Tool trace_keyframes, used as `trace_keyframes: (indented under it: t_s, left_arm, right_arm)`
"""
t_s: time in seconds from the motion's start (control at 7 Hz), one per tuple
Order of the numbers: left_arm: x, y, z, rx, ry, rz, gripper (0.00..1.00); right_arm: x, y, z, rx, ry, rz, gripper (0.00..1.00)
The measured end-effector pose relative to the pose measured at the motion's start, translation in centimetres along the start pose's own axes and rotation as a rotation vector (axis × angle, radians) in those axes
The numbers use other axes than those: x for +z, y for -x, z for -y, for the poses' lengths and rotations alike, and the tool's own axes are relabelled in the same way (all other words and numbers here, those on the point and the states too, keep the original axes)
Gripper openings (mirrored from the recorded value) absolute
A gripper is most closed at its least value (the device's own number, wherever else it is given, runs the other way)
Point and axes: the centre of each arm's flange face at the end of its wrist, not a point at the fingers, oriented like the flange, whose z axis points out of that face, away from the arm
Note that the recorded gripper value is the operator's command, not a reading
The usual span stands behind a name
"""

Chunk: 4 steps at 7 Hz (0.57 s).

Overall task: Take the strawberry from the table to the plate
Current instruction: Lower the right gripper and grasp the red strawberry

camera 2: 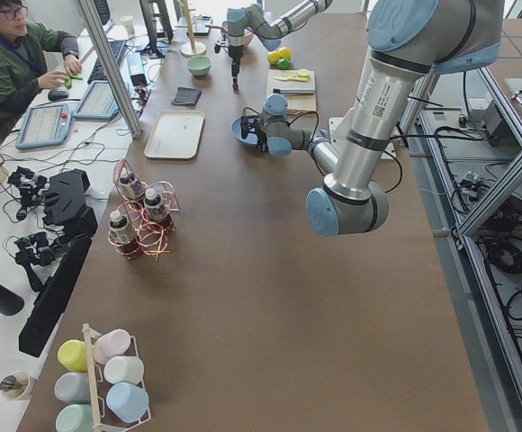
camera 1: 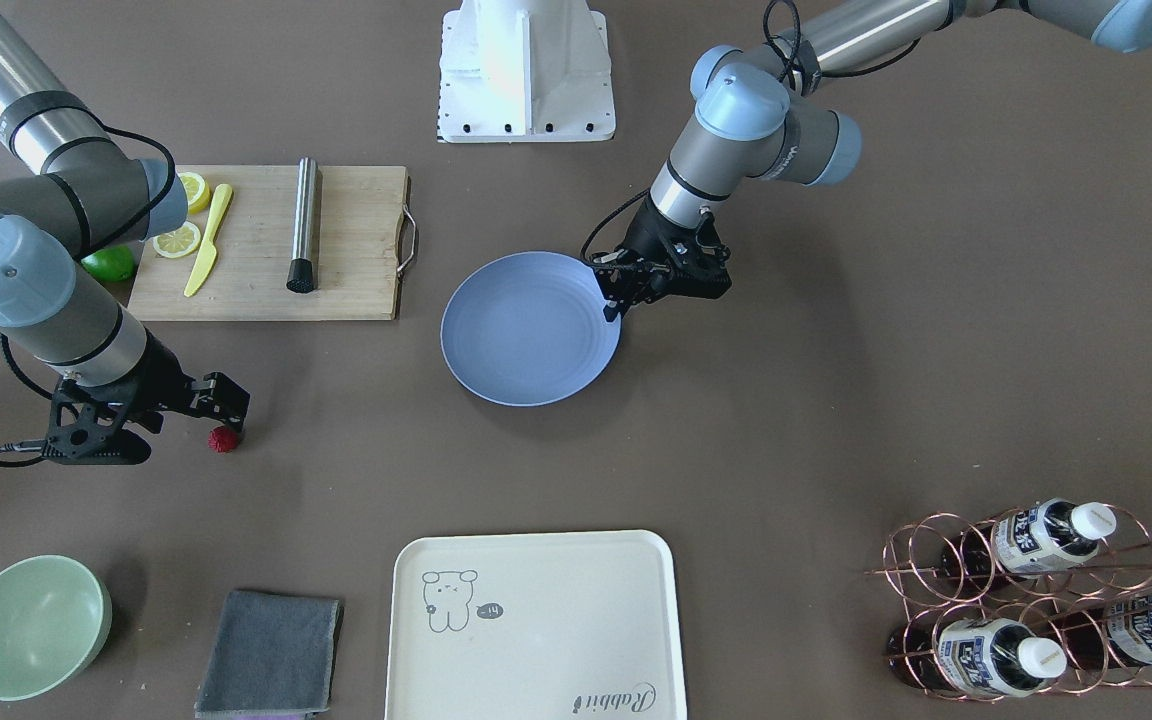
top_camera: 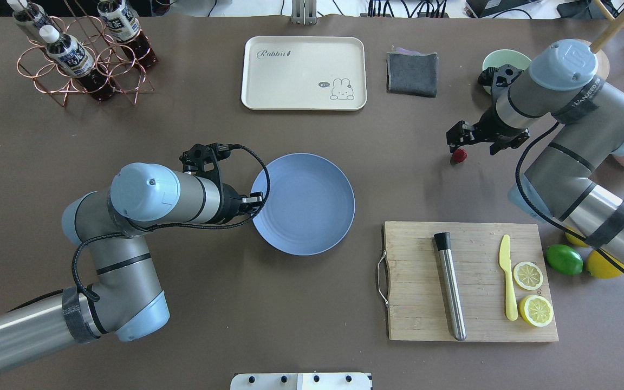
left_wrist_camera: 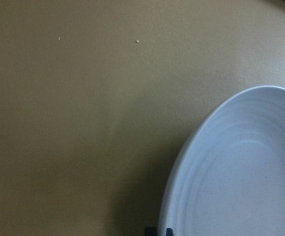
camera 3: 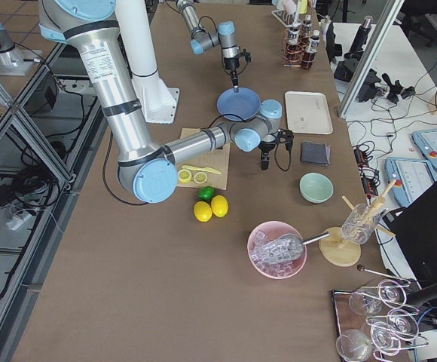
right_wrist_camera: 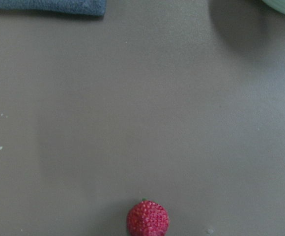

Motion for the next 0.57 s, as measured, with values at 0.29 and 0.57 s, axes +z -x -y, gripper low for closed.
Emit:
trace_keyframes:
  t_s: [0.29, 0.57]
  left_arm:
    - [-0.19, 0.32, 0.23, 0.006, -0.02, 0.002, 0.98]
    - [-0.44, 0.28, 0.41, 0.007, -0.032, -0.001, 0.98]
  right_arm:
    - [0.56, 0.55, 0.13, -0.005, -0.005, -0.01, 1.0]
    - [1.29, 0.8, -0.11, -0.011, -0.006, -0.021, 0.98]
